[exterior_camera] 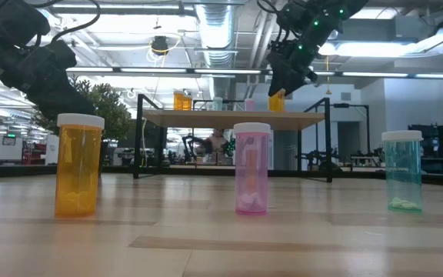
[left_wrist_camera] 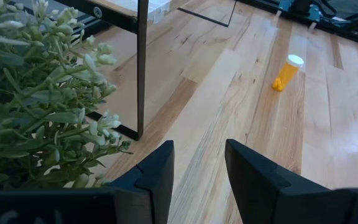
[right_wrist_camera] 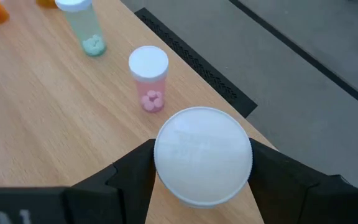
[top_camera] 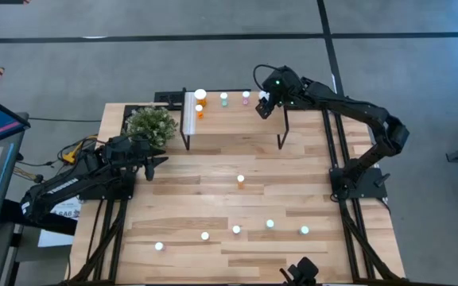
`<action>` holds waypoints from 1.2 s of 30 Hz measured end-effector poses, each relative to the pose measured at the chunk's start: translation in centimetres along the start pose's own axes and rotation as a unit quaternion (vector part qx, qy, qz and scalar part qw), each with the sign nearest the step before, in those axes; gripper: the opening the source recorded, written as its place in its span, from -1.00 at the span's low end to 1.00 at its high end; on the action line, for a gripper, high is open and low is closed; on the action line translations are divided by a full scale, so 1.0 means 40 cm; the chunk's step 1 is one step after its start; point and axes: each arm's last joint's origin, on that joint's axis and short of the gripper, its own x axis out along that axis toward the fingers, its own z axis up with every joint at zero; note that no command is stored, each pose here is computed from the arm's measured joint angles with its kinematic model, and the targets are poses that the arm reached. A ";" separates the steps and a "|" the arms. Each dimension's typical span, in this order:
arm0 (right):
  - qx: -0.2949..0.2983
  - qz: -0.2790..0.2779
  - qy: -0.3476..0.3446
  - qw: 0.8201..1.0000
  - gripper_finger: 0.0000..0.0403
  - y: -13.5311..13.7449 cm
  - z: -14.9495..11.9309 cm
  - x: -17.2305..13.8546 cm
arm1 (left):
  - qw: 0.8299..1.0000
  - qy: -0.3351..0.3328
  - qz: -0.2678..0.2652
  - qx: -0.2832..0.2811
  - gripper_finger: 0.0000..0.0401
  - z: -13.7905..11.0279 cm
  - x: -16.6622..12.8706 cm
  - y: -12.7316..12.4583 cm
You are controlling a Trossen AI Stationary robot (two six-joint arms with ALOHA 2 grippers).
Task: Pick and place medicine bottles onto shelf by color
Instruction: Put the big orange pill bottle on the shelf
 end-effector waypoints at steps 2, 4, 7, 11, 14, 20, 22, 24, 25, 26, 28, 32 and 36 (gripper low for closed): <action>0.002 -0.002 0.000 1.000 0.27 -0.003 0.000 0.001 | 1.000 0.000 0.000 0.000 -0.35 0.000 0.000 0.000; 0.002 -0.002 0.001 1.000 0.27 -0.005 0.000 0.001 | 1.000 0.000 0.000 0.000 -0.35 0.000 0.000 0.000; 0.005 -0.004 0.001 1.000 0.27 -0.010 0.000 0.001 | 1.000 0.000 0.000 0.000 -0.35 0.000 0.000 0.000; 0.014 -0.008 0.003 1.000 0.27 -0.018 -0.001 0.003 | 1.000 0.000 0.000 0.000 -0.35 0.000 0.000 0.000; 0.024 -0.012 0.004 1.000 0.27 -0.027 -0.001 0.004 | 1.000 0.000 0.000 0.000 -0.35 0.000 0.000 0.000; 0.042 -0.014 0.010 0.999 0.27 -0.030 -0.013 0.014 | 1.000 0.000 0.000 0.000 -0.35 0.000 0.000 0.000; 0.040 -0.014 0.014 0.999 0.27 -0.030 -0.021 0.019 | 1.000 0.000 0.000 0.000 -0.35 0.000 0.000 0.000; 0.039 -0.014 0.018 0.999 0.27 -0.029 -0.027 0.022 | 1.000 0.000 0.000 0.000 -0.35 0.000 0.000 0.000; 0.039 -0.014 0.018 0.999 0.27 -0.029 -0.027 0.023 | 1.000 0.000 0.000 0.000 -0.35 0.000 0.000 0.000; 0.041 -0.014 0.017 0.999 0.27 -0.029 -0.027 0.023 | 1.000 0.000 0.000 0.000 -0.35 0.000 0.000 0.000; 0.042 -0.014 0.014 0.999 0.27 -0.029 -0.025 0.023 | 1.000 0.000 0.000 0.000 -0.35 0.000 0.000 0.000; 0.042 -0.014 0.013 0.999 0.27 -0.029 -0.024 0.023 | 1.000 0.000 0.000 0.000 -0.35 0.000 0.000 0.000; 0.043 -0.014 0.013 0.999 0.32 -0.029 -0.024 0.023 | 1.000 0.000 0.000 0.000 -0.35 0.000 0.000 0.000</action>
